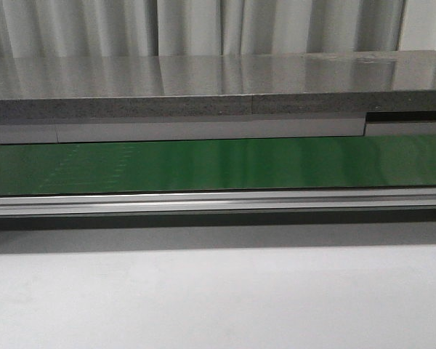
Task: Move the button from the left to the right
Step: 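Grasp the yellow-capped button with the left gripper and lift it, then place the button on the conveyor belt and open the left gripper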
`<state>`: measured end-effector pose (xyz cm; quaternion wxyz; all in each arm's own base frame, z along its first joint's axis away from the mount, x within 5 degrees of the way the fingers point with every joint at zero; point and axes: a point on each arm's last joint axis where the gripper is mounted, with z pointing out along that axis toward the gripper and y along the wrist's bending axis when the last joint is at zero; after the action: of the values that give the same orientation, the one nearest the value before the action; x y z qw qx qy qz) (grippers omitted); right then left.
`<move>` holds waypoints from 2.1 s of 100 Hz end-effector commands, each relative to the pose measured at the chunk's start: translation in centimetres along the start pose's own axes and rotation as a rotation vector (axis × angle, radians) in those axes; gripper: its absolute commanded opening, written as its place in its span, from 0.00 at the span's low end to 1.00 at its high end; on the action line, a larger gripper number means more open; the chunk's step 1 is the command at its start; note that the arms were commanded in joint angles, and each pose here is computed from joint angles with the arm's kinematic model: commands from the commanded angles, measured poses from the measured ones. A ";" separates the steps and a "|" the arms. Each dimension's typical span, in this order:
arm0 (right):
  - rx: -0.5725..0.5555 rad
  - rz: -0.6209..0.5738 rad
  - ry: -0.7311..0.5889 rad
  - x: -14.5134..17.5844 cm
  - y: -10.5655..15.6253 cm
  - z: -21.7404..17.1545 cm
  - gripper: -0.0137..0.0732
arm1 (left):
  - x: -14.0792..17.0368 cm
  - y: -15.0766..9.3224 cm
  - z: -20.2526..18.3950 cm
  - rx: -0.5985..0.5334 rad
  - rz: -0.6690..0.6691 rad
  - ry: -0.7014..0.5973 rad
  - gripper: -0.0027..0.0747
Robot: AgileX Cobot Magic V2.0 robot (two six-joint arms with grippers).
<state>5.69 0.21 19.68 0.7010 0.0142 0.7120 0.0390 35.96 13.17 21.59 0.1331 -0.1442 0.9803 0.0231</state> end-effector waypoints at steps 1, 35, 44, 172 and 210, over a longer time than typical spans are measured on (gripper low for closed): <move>-0.005 -0.007 -0.120 -1.4 0.1 -0.3 0.05 | -1.1 0.0 -1.5 0.007 -0.004 -0.065 0.78; -0.005 -0.007 -0.120 -1.4 0.1 -0.3 0.05 | -1.0 0.0 0.4 0.010 -0.003 -0.016 0.78; -0.005 -0.007 -0.120 -1.4 0.1 -0.3 0.05 | -1.0 0.0 1.0 0.011 0.001 0.001 0.77; -0.005 -0.007 -0.120 -1.4 0.1 -0.3 0.05 | -2.9 -3.2 -3.9 0.128 0.080 -0.084 0.02; -0.005 -0.007 -0.120 -1.4 0.1 -0.3 0.05 | -2.2 -8.1 -3.8 0.164 0.204 -0.038 0.06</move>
<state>5.69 0.21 19.68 0.7010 0.0142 0.7120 0.0390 39.47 6.79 22.83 0.1173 -0.0443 0.9914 -0.0385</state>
